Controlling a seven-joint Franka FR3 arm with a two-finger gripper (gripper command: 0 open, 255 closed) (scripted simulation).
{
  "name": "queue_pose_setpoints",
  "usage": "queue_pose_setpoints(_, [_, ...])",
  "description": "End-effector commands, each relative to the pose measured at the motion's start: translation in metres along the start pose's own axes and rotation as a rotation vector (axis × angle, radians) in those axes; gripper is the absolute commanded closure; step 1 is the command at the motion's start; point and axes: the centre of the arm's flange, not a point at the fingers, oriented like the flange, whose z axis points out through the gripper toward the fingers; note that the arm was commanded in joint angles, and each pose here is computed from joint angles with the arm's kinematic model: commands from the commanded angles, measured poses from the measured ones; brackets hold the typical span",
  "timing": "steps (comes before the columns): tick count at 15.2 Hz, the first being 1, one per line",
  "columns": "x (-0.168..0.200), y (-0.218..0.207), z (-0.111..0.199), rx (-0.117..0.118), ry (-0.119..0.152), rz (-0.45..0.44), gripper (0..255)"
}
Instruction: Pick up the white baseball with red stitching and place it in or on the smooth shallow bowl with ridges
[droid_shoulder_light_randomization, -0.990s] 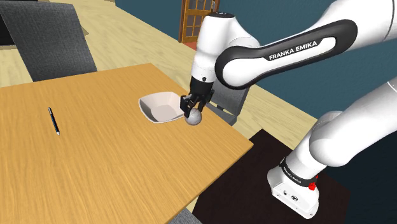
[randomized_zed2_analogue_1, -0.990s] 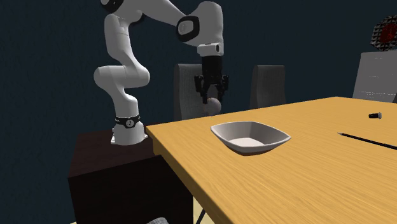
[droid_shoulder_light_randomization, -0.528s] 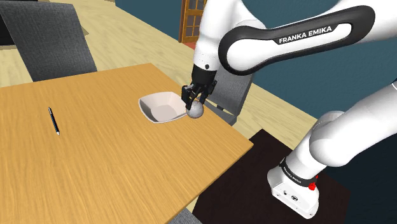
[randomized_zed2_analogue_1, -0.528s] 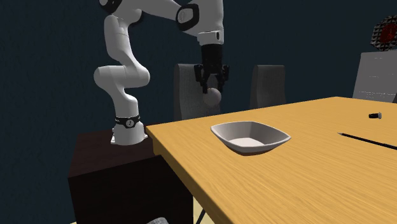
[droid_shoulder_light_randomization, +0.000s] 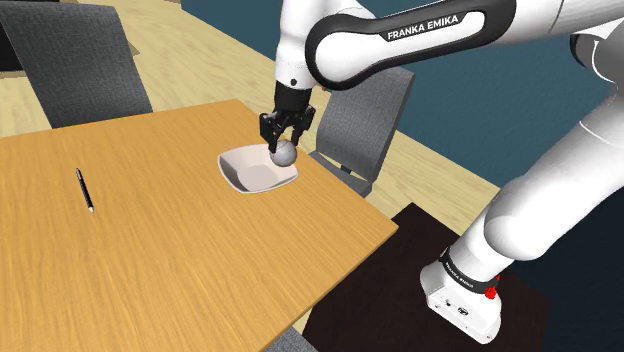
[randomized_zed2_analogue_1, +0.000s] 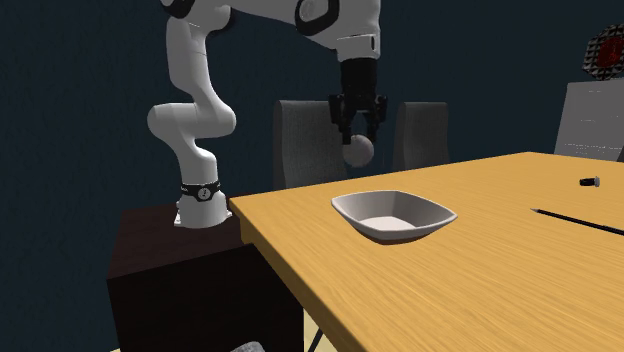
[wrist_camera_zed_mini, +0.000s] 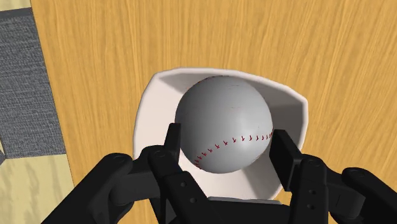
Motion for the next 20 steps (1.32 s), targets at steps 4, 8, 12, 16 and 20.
queue_pose_setpoints(4, [0.067,-0.006,-0.001,0.000,0.001,0.000,255])
queue_pose_setpoints(8, [0.088,-0.009,0.014,0.000,0.001,0.000,255])
queue_pose_setpoints(12, [0.086,-0.009,0.035,0.000,0.001,0.000,255])
queue_pose_setpoints(16, [0.085,-0.009,0.056,0.000,0.001,0.000,255])
queue_pose_setpoints(20, [0.083,-0.009,0.077,0.000,0.001,0.000,255])
